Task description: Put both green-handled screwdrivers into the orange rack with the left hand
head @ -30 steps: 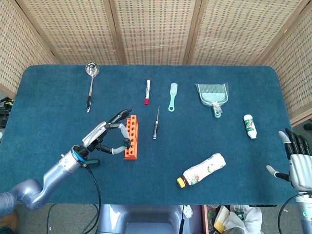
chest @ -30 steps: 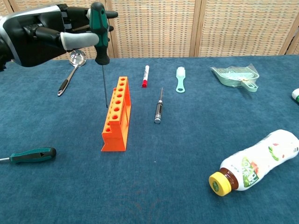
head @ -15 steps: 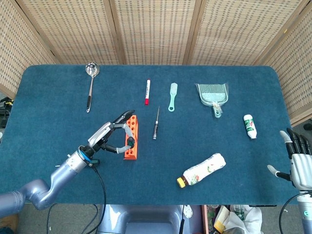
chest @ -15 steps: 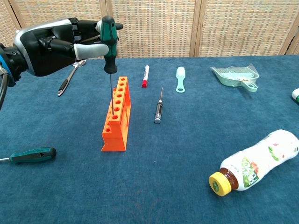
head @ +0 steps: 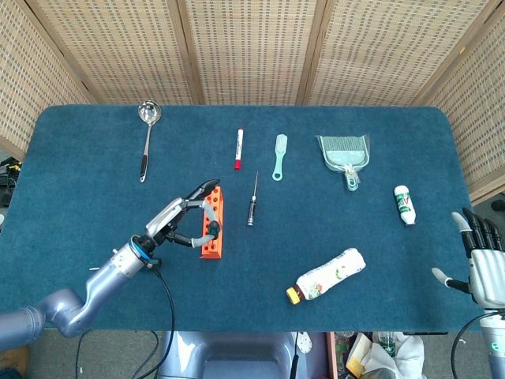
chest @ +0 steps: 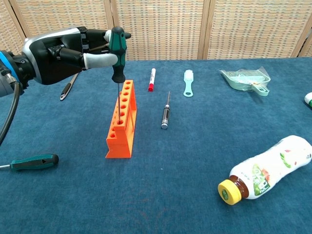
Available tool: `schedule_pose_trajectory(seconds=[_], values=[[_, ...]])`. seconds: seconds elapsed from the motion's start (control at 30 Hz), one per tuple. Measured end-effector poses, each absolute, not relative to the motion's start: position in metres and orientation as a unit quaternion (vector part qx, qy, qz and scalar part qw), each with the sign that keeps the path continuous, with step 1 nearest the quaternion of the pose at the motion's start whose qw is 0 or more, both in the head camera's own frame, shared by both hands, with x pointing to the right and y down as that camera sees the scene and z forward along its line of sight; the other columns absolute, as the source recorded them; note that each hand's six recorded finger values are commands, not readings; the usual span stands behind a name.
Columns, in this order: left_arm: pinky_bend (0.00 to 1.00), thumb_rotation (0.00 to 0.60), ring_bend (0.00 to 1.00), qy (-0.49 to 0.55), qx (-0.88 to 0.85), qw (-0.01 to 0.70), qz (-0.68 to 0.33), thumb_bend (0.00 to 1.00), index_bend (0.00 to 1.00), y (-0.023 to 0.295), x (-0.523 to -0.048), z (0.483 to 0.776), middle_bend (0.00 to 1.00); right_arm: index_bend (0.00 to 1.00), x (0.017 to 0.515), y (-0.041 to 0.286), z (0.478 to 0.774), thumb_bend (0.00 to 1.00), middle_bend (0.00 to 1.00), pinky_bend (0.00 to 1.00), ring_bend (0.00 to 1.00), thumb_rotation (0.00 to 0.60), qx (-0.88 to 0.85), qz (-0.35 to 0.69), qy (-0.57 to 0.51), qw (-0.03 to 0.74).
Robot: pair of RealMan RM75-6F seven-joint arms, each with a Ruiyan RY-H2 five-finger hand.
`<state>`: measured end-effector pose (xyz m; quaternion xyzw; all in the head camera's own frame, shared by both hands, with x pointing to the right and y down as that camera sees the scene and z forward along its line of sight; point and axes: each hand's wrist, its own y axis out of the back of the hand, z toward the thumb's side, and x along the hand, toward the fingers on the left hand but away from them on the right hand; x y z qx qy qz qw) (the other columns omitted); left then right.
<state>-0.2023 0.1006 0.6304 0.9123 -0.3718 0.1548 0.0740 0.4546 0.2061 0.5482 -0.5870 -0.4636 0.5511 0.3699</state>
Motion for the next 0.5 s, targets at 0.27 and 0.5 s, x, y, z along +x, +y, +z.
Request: schedule_pose_trajectory(seconds=[0.27, 0.5], values=[[0.00, 0.600, 0.00, -0.371, 0.913, 0.075, 0.155, 0.39, 0.63, 0.103, -0.200, 0.633, 0.00, 0.00, 0.456, 0.206, 0.548, 0.00, 0.00, 0.00, 0.00, 0.600, -0.587, 0.551, -0.465, 0.368], [0.00, 0.600, 0.00, -0.373, 0.910, 0.064, 0.168, 0.39, 0.63, 0.106, -0.200, 0.642, 0.00, 0.00, 0.457, 0.206, 0.547, 0.00, 0.00, 0.00, 0.00, 0.600, -0.588, 0.550, -0.467, 0.366]])
